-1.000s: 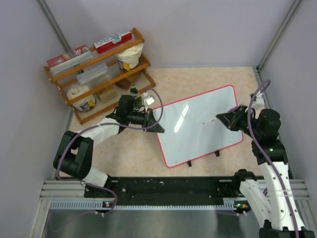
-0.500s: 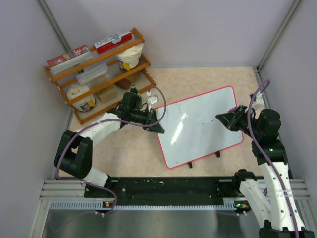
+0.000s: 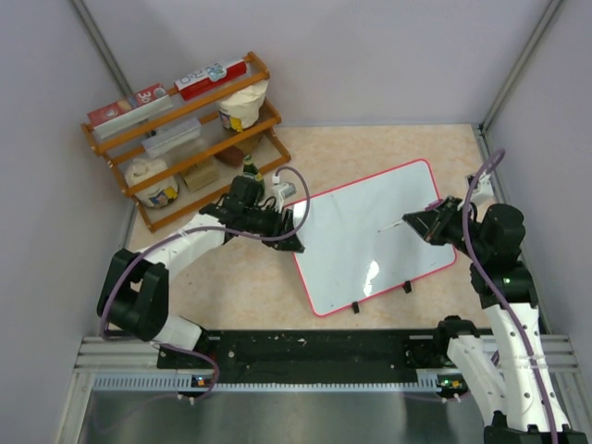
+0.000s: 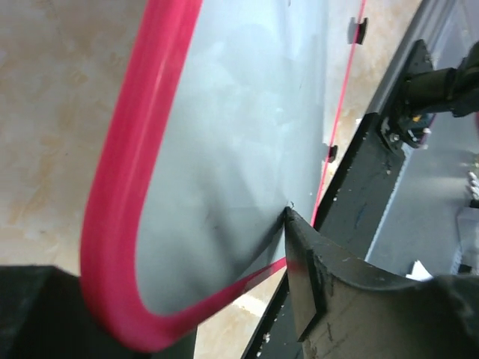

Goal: Write a sentence on the whiteboard
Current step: Move the whiteboard to the center of the board.

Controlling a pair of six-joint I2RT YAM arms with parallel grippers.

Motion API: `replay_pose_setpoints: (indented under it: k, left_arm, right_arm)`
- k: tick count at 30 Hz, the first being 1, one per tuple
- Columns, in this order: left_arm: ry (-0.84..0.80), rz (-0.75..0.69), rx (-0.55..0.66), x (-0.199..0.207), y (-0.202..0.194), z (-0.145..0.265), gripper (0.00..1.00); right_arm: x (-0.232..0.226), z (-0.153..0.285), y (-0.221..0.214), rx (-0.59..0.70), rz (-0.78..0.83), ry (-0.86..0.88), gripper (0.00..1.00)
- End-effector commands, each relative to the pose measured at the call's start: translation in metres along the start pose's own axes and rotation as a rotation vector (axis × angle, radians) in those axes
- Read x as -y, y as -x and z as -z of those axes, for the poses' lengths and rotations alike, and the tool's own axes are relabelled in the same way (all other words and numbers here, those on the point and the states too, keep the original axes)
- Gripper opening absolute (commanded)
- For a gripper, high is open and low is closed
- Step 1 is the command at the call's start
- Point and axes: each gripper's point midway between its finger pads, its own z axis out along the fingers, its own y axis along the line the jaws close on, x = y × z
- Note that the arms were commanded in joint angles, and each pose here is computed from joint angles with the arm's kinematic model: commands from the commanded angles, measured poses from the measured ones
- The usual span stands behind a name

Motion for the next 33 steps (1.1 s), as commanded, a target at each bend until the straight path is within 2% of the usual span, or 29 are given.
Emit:
replay_pose_setpoints:
  k: [1, 6, 15, 23, 30, 33]
  left_arm:
    - [0.144, -0.049, 0.047, -0.012, 0.004, 0.014, 0.54]
    - [0.216, -0.079, 0.143, -0.007, 0.016, 0.032, 0.65]
    - [0.412, -0.049, 0.318, -0.009, 0.016, 0.075, 0.76]
    - [0.331, 0.020, 0.373, 0.032, 0.010, 0.097, 0.78]
    - [0.335, -0.025, 0.427, 0.039, -0.019, 0.112, 0.80]
    - [0.300, 0.007, 0.468, 0.040, -0.031, 0.109, 0.81]
  right_arm:
    - [-0.018, 0.009, 0.026, 0.088, 0.046, 0.046, 0.00]
    - [-0.021, 0.009, 0.026, 0.085, 0.043, 0.056, 0.00]
    - [-0.023, 0.007, 0.020, 0.063, 0.040, 0.089, 0.00]
    - [-0.019, 0.008, 0.002, -0.019, 0.033, 0.083, 0.00]
    - [-0.003, 0.025, -0.033, 0.035, 0.035, 0.061, 0.00]
    - [-0.002, 0.032, -0.049, 0.027, 0.034, 0.081, 0.00]
